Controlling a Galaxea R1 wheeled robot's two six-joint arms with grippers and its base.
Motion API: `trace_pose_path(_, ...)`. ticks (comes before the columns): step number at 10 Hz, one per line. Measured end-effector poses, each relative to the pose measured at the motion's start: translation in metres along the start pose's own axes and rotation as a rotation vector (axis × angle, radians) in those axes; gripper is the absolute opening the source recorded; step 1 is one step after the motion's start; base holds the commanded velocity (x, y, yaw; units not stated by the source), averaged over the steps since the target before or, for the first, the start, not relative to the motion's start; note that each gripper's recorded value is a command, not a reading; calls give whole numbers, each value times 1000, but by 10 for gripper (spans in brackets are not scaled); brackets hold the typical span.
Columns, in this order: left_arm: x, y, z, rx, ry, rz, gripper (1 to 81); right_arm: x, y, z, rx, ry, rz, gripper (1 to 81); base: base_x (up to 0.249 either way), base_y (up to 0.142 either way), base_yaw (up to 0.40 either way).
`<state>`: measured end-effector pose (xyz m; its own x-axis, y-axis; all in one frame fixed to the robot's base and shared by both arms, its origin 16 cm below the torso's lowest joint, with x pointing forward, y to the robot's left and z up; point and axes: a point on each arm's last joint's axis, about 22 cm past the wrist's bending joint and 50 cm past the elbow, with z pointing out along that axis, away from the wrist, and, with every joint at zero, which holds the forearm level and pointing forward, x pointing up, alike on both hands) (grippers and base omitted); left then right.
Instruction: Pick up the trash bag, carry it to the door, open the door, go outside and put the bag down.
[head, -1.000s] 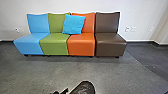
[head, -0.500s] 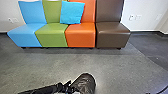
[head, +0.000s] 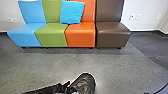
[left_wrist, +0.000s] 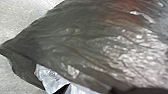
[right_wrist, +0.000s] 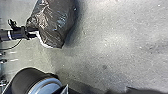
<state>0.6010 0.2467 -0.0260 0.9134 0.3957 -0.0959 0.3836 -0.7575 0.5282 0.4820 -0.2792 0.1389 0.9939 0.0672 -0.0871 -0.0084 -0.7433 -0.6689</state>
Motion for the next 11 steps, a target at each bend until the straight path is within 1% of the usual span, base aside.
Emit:
trace_pose_path(1,4,-10,2,29,13,-3,811,-1,0,4,1,-12,1,811,0,0,0)
trace_pose_path(2,6,-10,8,41,20,6,811,-3,1,4,1,-21,6,811,0,0,0)
trace_pose_path(3,-2,-6,21,40,3,14,811,-5,7,7,-3,-28,16,811,0,0,0)
trace_pose_path(4,-12,-10,35,43,-22,7,811,-7,15,15,-2,-46,34,811,0,0,0)
trace_pose_path(5,-18,-17,44,51,-39,0,811,-9,19,23,2,-63,46,811,0,0,0)
trace_pose_path(6,-22,-23,47,57,-46,-4,811,-9,19,27,6,-67,49,811,0,0,0)
trace_pose_path(7,-22,-26,48,61,-44,-7,811,-7,23,26,1,-65,55,811,0,0,0)
trace_pose_path(9,-30,-31,50,65,-52,-14,811,-5,22,28,3,-64,56,811,0,0,0)
trace_pose_path(10,-33,-36,55,70,-61,-20,811,-7,25,33,6,-74,65,811,0,0,0)
trace_pose_path(11,-41,-47,64,81,-80,-33,811,-8,30,41,10,-92,79,811,0,0,0)
